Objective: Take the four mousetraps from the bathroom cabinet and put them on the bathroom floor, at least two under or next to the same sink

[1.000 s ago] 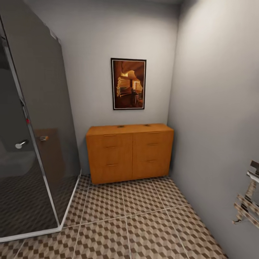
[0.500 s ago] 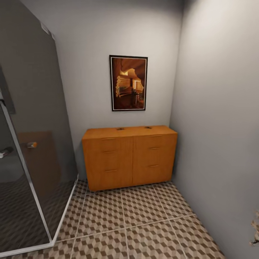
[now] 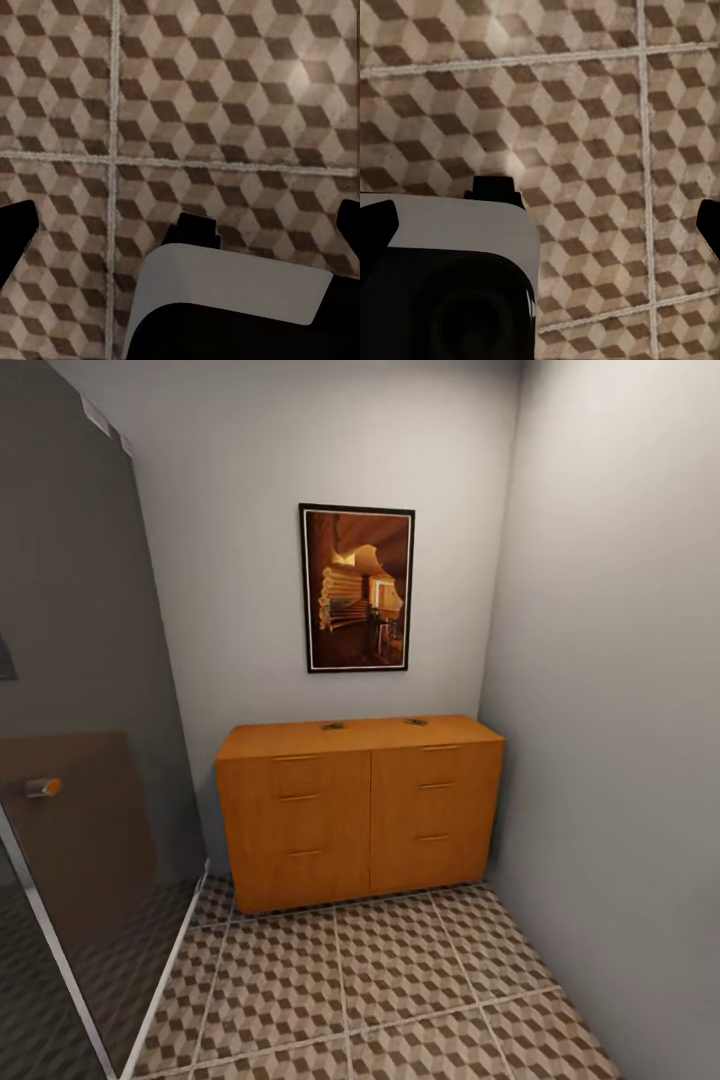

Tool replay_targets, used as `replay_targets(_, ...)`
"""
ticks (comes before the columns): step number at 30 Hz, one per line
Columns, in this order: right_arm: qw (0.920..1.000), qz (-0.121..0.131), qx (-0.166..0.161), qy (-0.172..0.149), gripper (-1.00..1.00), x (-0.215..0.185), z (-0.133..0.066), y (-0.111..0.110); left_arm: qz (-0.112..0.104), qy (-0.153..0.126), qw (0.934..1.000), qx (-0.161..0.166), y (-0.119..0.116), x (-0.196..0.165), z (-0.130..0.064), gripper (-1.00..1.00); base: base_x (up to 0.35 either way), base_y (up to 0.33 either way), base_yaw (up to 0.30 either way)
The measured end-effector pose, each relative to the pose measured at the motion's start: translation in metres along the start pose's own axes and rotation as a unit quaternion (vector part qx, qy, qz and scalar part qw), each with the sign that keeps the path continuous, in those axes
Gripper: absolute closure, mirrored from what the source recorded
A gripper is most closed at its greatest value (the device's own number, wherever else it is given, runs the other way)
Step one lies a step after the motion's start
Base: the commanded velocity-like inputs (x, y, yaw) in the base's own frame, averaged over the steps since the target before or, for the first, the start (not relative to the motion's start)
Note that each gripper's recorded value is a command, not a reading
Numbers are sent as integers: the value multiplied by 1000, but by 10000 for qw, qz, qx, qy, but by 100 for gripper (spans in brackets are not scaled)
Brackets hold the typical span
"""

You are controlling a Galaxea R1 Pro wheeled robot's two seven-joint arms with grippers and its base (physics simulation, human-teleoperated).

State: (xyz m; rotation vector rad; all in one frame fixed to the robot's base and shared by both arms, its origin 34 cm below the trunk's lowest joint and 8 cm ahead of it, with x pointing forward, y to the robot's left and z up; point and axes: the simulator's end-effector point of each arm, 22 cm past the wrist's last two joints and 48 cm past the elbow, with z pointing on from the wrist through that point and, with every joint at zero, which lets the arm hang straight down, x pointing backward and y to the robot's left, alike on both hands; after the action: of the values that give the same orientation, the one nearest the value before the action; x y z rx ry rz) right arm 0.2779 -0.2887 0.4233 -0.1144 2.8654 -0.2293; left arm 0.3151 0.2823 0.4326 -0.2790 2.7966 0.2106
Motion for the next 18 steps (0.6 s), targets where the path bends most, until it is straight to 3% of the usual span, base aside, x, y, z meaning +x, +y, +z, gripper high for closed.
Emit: replay_targets(18,10000,-5,5,-2,-100,0,0,-1,0,0,10000,0,0,0,0,-100,324,0,0)
